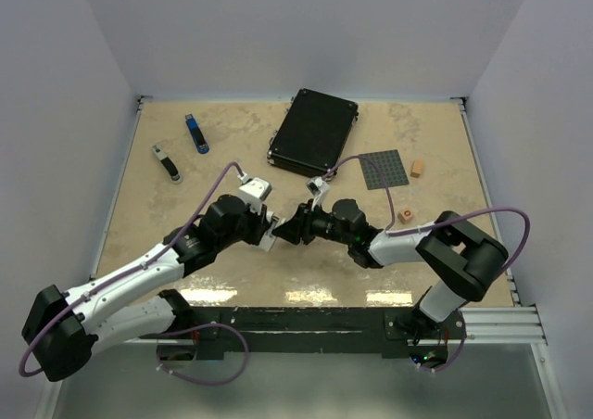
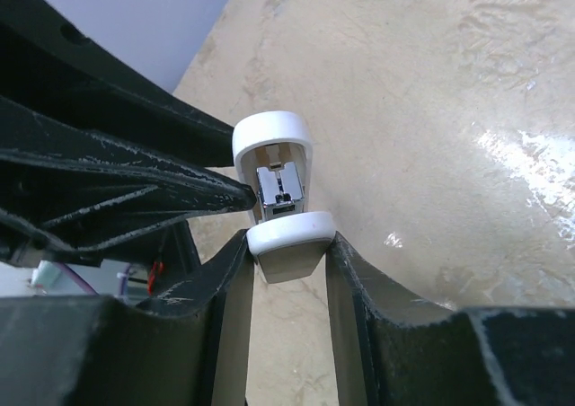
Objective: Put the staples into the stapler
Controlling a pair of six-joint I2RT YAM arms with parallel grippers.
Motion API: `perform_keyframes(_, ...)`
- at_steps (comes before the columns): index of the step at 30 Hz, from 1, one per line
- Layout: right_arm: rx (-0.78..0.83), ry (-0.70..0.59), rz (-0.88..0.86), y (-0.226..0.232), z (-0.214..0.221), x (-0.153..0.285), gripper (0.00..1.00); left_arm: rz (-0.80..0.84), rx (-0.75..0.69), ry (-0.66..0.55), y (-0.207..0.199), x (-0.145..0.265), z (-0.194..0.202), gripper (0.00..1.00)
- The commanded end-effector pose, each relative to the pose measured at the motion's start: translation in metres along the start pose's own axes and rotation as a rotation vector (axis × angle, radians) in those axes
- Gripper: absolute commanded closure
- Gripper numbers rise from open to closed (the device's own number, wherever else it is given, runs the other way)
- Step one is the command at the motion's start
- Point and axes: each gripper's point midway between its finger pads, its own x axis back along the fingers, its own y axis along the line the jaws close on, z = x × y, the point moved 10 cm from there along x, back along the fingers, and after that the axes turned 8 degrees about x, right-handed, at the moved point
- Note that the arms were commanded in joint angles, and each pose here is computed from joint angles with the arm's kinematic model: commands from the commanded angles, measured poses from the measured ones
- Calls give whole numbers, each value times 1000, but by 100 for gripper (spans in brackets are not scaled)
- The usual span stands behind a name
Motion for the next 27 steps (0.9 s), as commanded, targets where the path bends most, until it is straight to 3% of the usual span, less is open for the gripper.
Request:
perform_keyframes(1,164,-88,-69,14,-20,11,96,112,-28,-99,-10,12,-17,84)
perform_keyframes(2,179,-91,-68,15,-20,14,100,137,-34,-110,-12,15,-20,69)
perform_keyframes(4,229,-101,-69,17,-25,20,100,174,-57,-159,-14,25,-27,51)
perform_keyframes(5,247,-102,-73,19,-26,22,100,218,-72,-168,-17,29,-29,37)
perform_keyframes(8,322,-101,-97,26,-32,31,100,325,-152,-215,-23,47,-39,24)
perform_keyframes(11,407,-116,-127,36,-41,44,100,416,-235,-268,-29,64,-50,19)
perform_keyframes(18,599,-118,-174,57,-59,75,100,623,-449,-296,-40,84,-58,20)
perform_keyframes(27,693,-85,-318,70,-60,86,100,742,-546,-315,-54,82,-76,20)
